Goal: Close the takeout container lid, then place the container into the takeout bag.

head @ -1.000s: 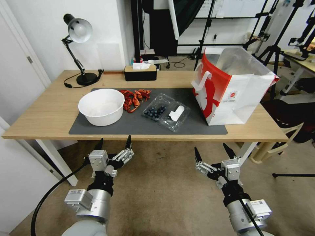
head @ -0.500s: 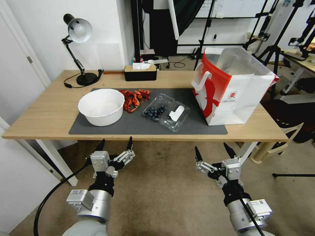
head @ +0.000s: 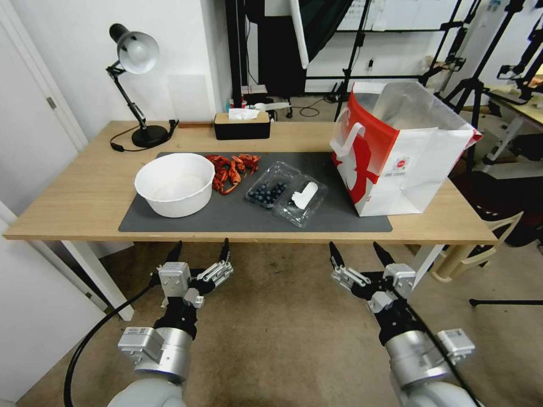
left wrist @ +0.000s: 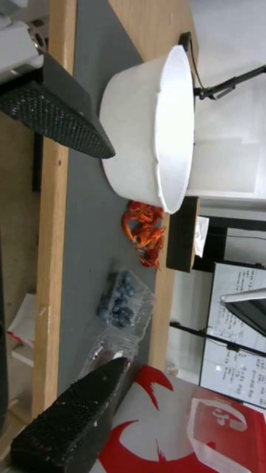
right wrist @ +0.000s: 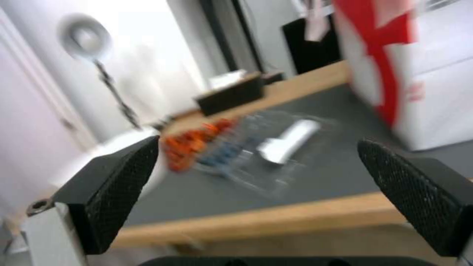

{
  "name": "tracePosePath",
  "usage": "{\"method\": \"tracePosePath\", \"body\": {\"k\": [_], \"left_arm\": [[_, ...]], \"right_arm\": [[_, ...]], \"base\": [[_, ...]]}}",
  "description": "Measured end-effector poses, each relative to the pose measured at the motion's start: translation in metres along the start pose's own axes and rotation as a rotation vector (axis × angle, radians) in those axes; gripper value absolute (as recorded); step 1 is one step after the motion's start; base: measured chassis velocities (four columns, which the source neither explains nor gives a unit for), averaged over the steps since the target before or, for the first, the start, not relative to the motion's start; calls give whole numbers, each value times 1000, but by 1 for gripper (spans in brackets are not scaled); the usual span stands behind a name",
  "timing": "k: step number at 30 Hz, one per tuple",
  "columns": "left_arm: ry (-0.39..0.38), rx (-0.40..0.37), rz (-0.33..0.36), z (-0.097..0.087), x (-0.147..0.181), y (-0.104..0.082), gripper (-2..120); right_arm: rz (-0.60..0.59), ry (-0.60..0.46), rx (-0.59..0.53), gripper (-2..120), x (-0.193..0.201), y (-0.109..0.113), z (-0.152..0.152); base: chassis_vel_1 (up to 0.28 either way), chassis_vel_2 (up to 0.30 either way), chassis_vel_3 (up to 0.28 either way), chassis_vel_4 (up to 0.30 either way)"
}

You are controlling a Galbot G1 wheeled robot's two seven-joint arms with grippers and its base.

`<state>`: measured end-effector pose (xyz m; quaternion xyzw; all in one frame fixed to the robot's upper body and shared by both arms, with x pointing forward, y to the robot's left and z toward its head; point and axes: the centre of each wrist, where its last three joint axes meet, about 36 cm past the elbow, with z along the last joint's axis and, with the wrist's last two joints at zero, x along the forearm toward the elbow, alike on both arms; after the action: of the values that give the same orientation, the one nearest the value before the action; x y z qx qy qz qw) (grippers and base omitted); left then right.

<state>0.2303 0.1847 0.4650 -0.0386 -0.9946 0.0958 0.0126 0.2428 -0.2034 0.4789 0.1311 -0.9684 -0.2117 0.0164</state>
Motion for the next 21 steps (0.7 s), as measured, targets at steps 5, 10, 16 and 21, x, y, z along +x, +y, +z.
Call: {"method": "tracePosePath", "body": {"k": [5,10,16,21], "left_arm": [[-5,-4,-11,1,1,1,100],[-9,-7,-27,2,2,2,100],[-12,-15,-54,5,4,5,100],[-8,-18,-68,7,5,8,100]], "right_arm": [[-79,-11,-162,100,-21,1,-5],[-154,11,-321,100,-54,5,0],[-179,125,-381,100,-100,25,34],[-159,168,-383,100,-130,44,44]], "base": [[0,0,0,0],[0,0,0,0],[0,0,0,0],[0,0,0,0]]}}
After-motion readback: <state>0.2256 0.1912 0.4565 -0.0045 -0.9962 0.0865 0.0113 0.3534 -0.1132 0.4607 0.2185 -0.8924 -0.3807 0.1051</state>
